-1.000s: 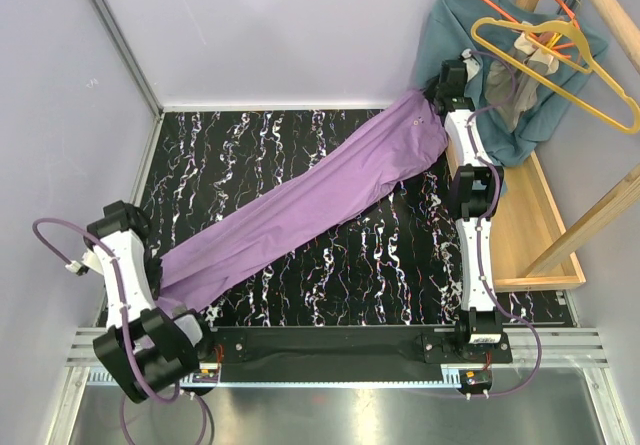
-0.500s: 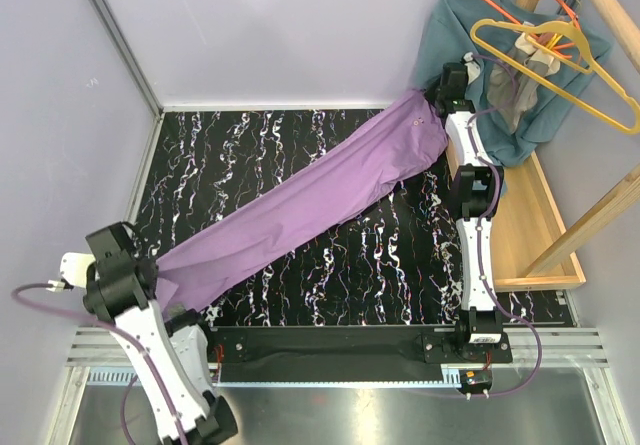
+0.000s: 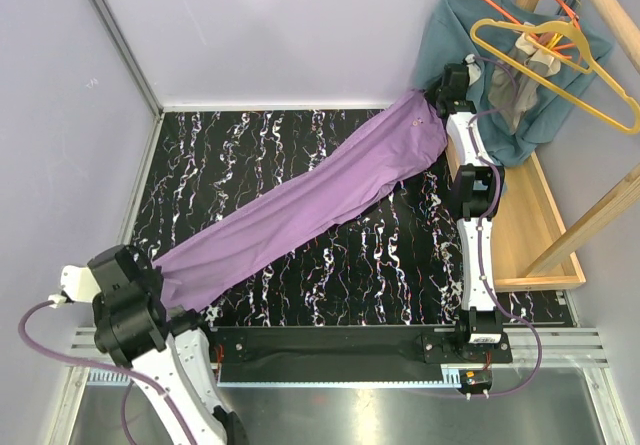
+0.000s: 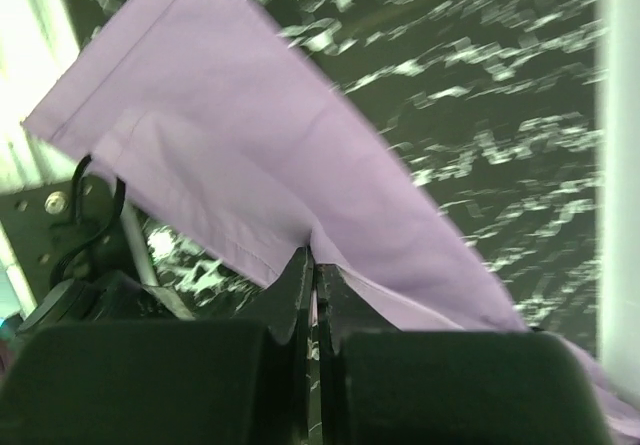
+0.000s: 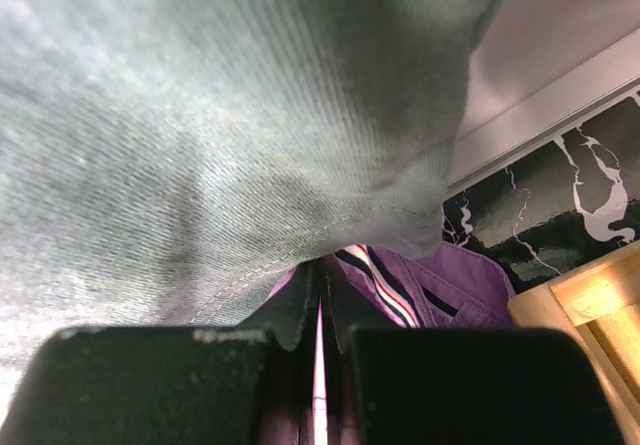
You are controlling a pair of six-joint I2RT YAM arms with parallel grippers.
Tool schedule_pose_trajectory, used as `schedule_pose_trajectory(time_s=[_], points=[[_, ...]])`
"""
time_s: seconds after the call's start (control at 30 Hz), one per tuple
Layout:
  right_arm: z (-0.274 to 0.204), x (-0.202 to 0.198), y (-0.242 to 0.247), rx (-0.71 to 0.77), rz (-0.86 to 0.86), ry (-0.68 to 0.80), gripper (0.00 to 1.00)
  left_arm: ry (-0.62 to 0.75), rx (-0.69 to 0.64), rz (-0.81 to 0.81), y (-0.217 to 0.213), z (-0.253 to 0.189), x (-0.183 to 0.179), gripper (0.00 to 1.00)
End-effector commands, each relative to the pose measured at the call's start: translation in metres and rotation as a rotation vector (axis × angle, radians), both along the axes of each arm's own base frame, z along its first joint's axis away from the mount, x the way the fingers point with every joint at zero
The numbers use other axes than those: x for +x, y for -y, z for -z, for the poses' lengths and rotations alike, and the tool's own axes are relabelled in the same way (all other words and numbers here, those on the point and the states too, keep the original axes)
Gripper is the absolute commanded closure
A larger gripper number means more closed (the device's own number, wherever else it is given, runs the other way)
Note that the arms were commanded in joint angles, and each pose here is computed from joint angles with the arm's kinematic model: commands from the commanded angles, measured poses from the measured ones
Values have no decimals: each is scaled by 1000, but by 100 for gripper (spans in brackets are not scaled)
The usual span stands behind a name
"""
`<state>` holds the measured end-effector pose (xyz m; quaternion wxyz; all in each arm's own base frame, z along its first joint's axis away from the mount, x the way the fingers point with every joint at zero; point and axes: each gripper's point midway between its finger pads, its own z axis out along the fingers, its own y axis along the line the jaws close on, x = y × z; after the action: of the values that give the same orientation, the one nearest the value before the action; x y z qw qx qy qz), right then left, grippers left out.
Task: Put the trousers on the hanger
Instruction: Fold the trousers at the center of the board.
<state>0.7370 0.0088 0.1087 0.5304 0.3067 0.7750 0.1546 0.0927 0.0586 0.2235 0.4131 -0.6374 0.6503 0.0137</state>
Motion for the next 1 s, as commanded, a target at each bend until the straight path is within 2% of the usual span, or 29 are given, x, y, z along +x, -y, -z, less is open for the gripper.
schedule_pose_trajectory(time_s=[0.0, 0.13, 0.23, 0.43, 0.6, 0.73, 0.83, 0.9, 0.97], points=[[-63, 5, 27, 5, 52, 128, 100, -252, -183, -25, 19, 51, -28, 100], [-60, 5, 32, 1, 60, 125, 100, -330, -258, -68, 19, 70, -28, 100], [-61, 6, 35, -3, 69, 129, 100, -328, -276, -71, 21, 71, -26, 100], [-62, 4, 43, -4, 81, 126, 100, -207, -120, 10, 17, 33, -28, 100], [-63, 2, 41, 11, 78, 119, 100, -135, -150, 82, 34, 30, -24, 100], [-60, 3, 39, 39, 72, 117, 100, -110, -189, 118, 47, 44, -24, 100], [-59, 3, 39, 43, 73, 119, 100, -142, -244, 74, 46, 57, -23, 100], [-56, 3, 39, 42, 75, 114, 100, -212, -261, 40, 39, 63, -23, 100], [-54, 4, 38, 47, 72, 113, 100, -273, -206, -28, 21, 60, -29, 100]])
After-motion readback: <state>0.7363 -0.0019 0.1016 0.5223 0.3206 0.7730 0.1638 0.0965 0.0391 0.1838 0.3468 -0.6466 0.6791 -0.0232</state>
